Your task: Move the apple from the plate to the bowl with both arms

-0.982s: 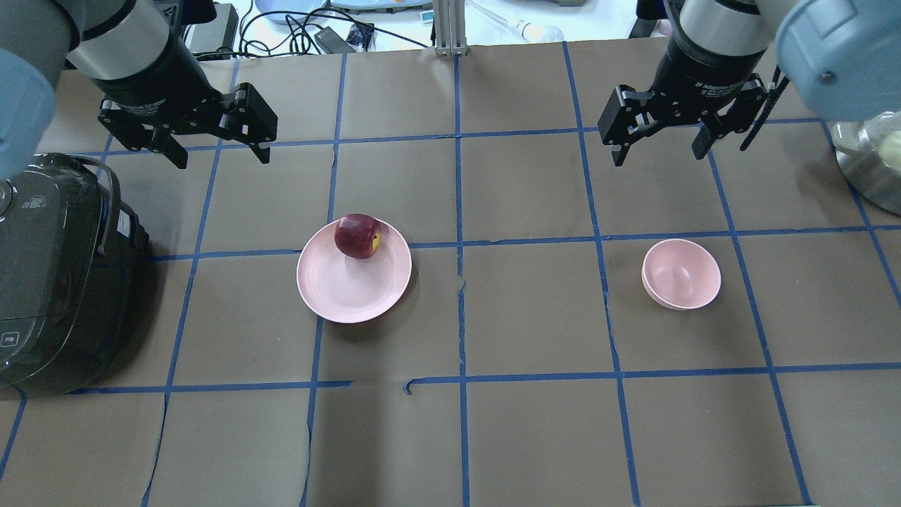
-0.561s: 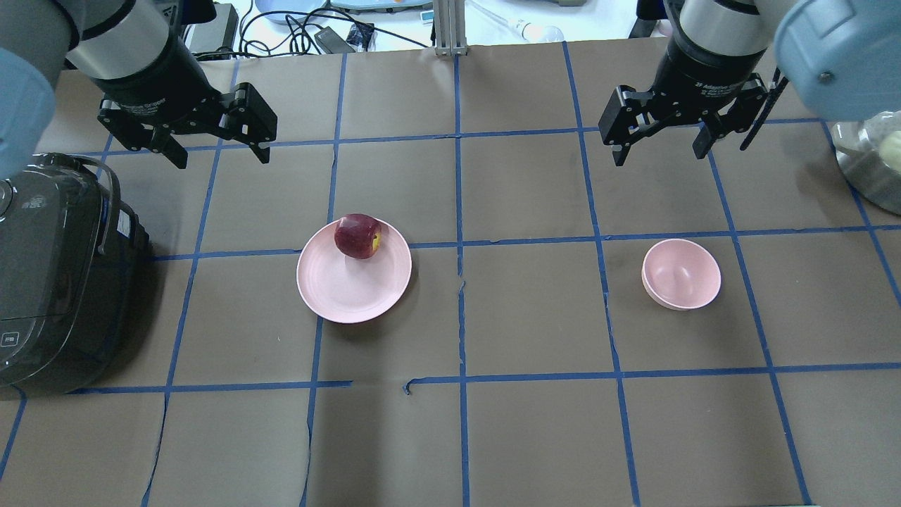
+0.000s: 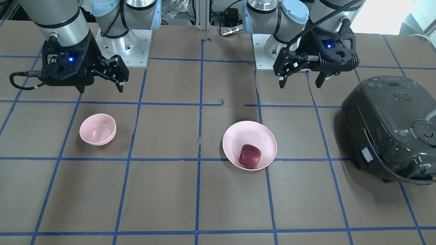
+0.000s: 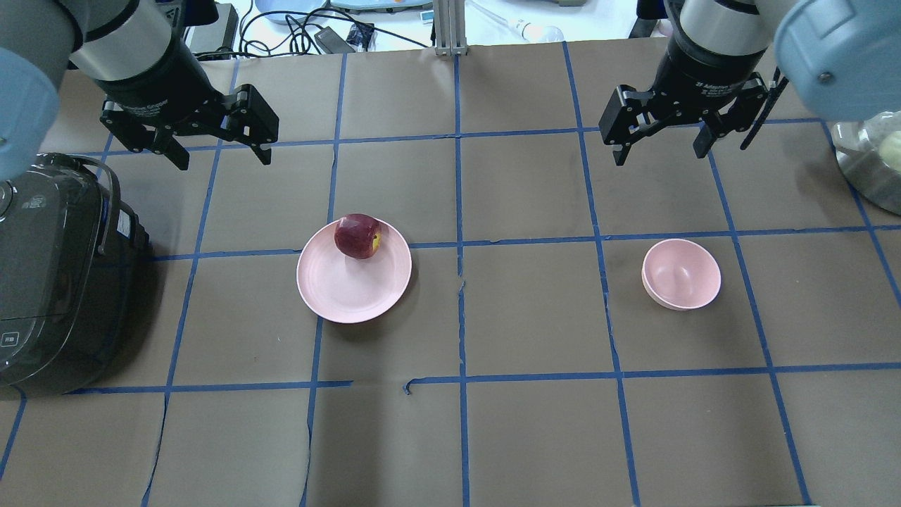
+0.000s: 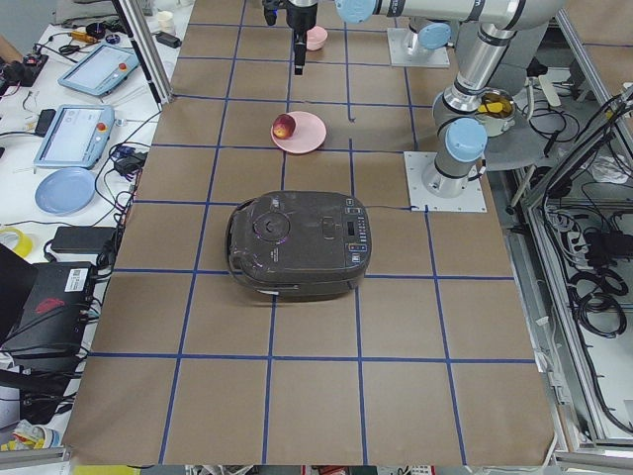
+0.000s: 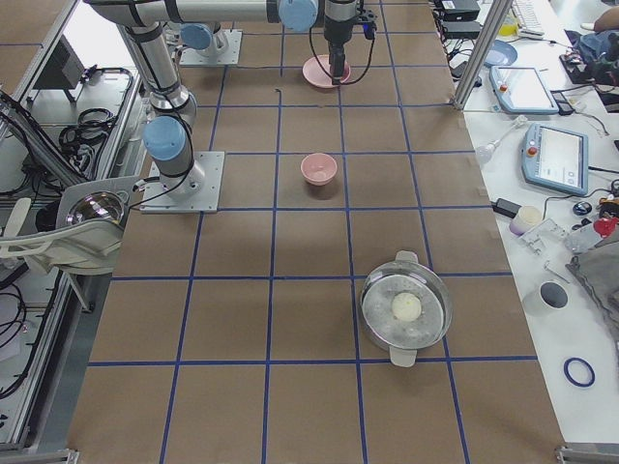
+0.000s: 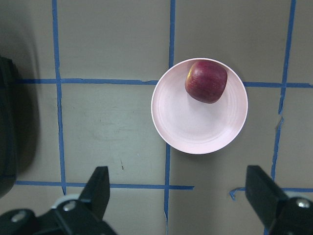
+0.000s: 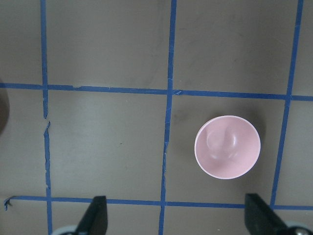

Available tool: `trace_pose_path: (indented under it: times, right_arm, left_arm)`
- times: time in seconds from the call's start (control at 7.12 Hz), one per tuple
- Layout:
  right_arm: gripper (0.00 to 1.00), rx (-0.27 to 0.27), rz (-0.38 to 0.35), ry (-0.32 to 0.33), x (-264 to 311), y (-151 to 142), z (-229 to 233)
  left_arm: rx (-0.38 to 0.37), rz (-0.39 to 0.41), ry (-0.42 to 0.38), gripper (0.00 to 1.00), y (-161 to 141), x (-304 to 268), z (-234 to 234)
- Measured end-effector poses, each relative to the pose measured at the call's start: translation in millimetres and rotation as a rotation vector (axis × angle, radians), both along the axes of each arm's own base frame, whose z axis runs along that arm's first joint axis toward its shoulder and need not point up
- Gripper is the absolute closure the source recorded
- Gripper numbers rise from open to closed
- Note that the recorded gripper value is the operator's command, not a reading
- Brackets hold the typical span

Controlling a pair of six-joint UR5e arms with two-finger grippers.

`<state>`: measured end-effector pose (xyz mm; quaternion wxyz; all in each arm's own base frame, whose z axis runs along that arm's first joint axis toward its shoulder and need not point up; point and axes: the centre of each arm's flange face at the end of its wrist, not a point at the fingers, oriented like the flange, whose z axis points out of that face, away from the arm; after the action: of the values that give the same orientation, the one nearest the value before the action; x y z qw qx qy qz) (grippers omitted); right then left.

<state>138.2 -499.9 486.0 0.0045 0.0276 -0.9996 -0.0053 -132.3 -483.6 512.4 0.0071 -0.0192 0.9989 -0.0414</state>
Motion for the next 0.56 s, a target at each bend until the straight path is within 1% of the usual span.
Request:
trace_pose_path:
  times: [0.56]
  right_arm:
    - [0.0, -0.008, -0.01, -0.005, -5.4, -4.9, -1.5]
  left_arm:
    - [0.001, -0.001, 0.0, 0.0, -0.1, -0.1, -0.3]
